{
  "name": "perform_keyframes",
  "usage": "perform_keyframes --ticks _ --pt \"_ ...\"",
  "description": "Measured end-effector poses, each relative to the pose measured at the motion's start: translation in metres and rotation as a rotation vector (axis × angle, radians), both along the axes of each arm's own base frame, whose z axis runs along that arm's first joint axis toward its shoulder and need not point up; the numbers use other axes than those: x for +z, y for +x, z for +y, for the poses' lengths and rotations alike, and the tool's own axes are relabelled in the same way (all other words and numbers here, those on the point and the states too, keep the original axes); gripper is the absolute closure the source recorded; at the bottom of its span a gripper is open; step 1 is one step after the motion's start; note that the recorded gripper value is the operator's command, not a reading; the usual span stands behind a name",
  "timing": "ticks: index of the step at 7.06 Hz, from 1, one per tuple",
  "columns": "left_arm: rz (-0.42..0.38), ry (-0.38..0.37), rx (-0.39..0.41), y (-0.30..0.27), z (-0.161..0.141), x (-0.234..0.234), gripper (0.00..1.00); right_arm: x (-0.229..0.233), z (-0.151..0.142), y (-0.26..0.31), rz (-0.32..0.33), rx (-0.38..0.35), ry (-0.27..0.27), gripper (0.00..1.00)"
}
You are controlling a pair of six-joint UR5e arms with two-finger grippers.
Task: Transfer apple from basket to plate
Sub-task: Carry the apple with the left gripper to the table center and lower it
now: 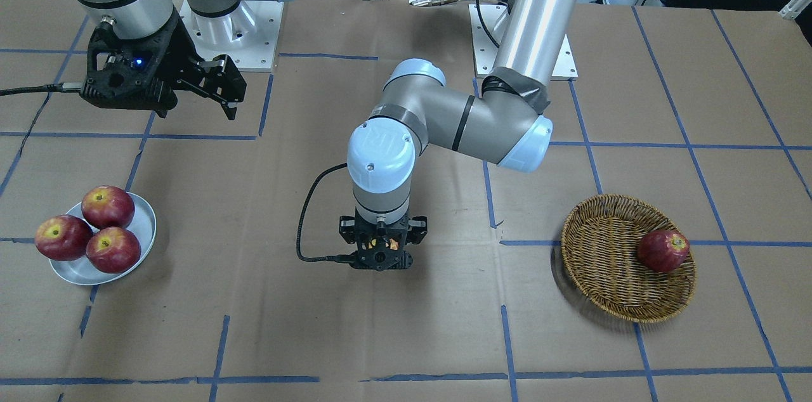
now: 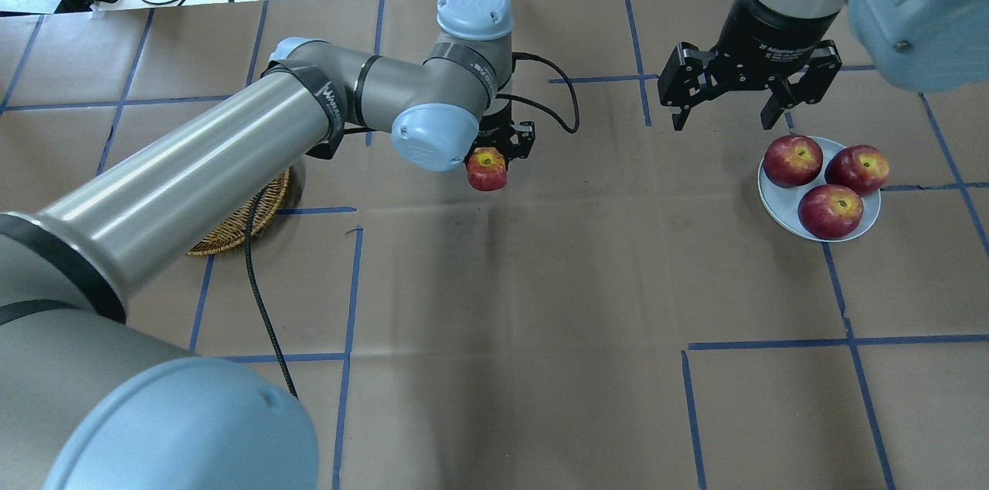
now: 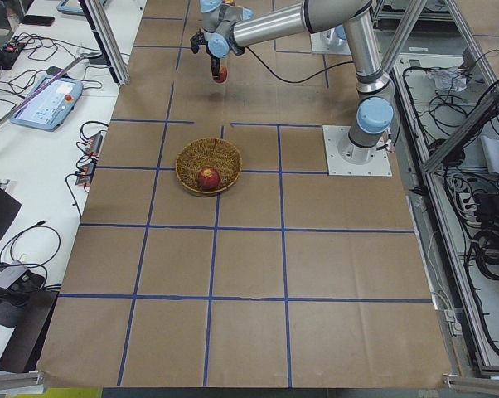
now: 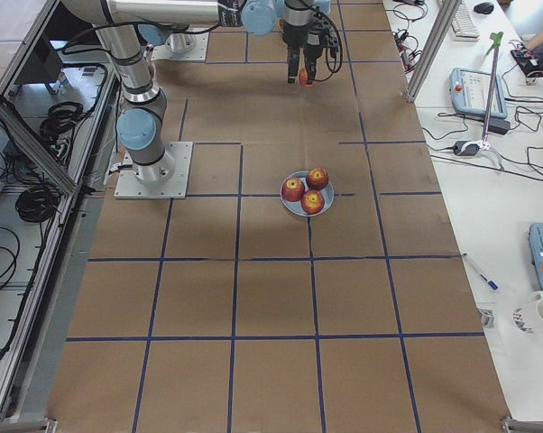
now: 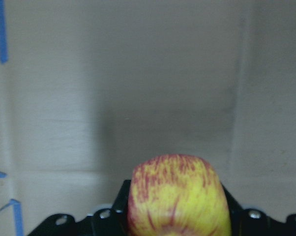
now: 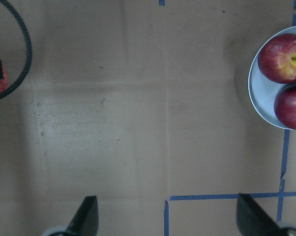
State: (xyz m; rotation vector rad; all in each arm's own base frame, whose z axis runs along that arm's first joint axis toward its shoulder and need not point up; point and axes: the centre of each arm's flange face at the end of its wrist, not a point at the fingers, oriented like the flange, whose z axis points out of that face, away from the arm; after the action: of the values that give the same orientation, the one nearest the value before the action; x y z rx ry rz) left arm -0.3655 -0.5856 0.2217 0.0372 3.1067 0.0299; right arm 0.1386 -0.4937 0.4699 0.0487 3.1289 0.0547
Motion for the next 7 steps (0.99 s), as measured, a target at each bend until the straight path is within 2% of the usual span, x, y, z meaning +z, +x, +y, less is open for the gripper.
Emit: perform_keyframes --ticks 1,2,3,4,5,7 --pt "-0.006 0.017 -0.011 -0.01 0.003 -0.014 0.57 0.0 0.0 0.0 0.0 0.0 0.0 0.0" --pt "-0.009 0.026 -0.02 -0.016 0.006 -0.022 0.5 0.0 0.0 0.0 0.0 0.0 0.0 0.0" --pt "-0.01 0.027 -0.024 -0.02 0.007 -0.024 0.46 0.0 0.0 0.0 0.0 0.0 0.0 0.0" --pt "-0.008 0.026 -0.023 -0.021 0.007 -0.024 0.18 0.0 0.0 0.0 0.0 0.0 -0.001 0.0" --pt "-0.007 0.026 -0.022 -0.022 0.008 -0.024 0.02 0.0 0.0 0.0 0.0 0.0 0.0 0.0" --pt "-0.008 0.025 -0.027 -0.022 0.007 -0.024 0.01 0.0 0.0 0.0 -0.001 0.0 0.0 0.0"
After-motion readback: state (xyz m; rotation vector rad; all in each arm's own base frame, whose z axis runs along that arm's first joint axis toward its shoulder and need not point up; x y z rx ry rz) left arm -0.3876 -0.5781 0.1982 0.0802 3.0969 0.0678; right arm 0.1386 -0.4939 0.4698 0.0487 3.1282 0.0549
